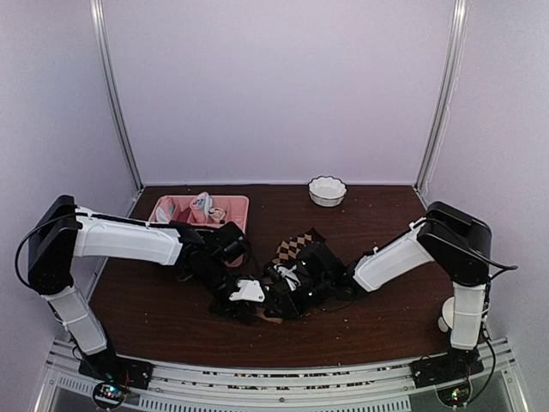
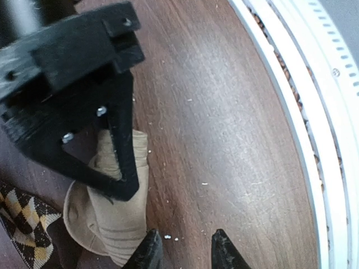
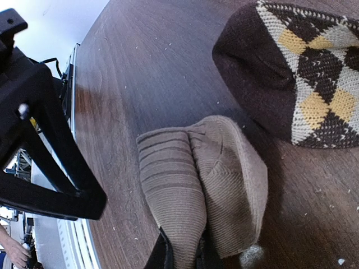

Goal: Roll the socks
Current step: Roll the sock at the center of the board.

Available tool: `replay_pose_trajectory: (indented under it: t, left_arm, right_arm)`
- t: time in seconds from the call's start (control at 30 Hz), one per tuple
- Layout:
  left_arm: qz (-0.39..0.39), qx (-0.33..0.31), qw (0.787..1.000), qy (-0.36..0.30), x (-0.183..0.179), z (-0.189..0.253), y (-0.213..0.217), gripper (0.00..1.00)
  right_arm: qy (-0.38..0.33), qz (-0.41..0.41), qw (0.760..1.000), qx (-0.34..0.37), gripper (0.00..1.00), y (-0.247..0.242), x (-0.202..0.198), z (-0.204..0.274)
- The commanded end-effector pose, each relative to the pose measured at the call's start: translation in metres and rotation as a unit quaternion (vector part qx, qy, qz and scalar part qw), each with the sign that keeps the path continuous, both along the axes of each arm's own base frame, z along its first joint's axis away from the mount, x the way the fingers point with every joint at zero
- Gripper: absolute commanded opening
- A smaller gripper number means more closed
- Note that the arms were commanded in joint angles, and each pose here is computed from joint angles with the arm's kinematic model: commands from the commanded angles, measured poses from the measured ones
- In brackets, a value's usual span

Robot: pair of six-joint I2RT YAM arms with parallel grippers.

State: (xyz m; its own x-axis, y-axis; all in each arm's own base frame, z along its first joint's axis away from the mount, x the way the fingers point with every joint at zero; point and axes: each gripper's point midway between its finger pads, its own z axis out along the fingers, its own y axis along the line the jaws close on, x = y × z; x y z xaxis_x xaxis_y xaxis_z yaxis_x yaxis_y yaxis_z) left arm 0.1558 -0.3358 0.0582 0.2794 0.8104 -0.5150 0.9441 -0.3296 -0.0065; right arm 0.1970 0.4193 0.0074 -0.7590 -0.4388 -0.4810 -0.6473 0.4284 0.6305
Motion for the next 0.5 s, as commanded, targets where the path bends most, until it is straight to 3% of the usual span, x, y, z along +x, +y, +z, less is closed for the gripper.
replay_pose_trajectory:
  t: [0.0, 0.13, 0.47]
  left_arm:
    - [0.007, -0.001, 0.997, -0.071, 0.024, -0.011, -0.013, 0.31]
    - [0.02, 0.025, 0.993, -0.114, 0.046, -0.027, -0.016, 0.32]
    - [0.025, 0.035, 0.991, -0.123, 0.05, -0.042, -0.019, 0.31]
  right_arm:
    - [0.103, -0.077, 0.941, -0.313, 0.0, -0.144, -0.043, -0.134]
    - [0.123, -0.072, 0.942, -0.304, 0.0, -0.144, -0.05, -0.135]
    - [0.167, -0.06, 0.946, -0.271, 0.0, -0.137, -0.065, -0.13]
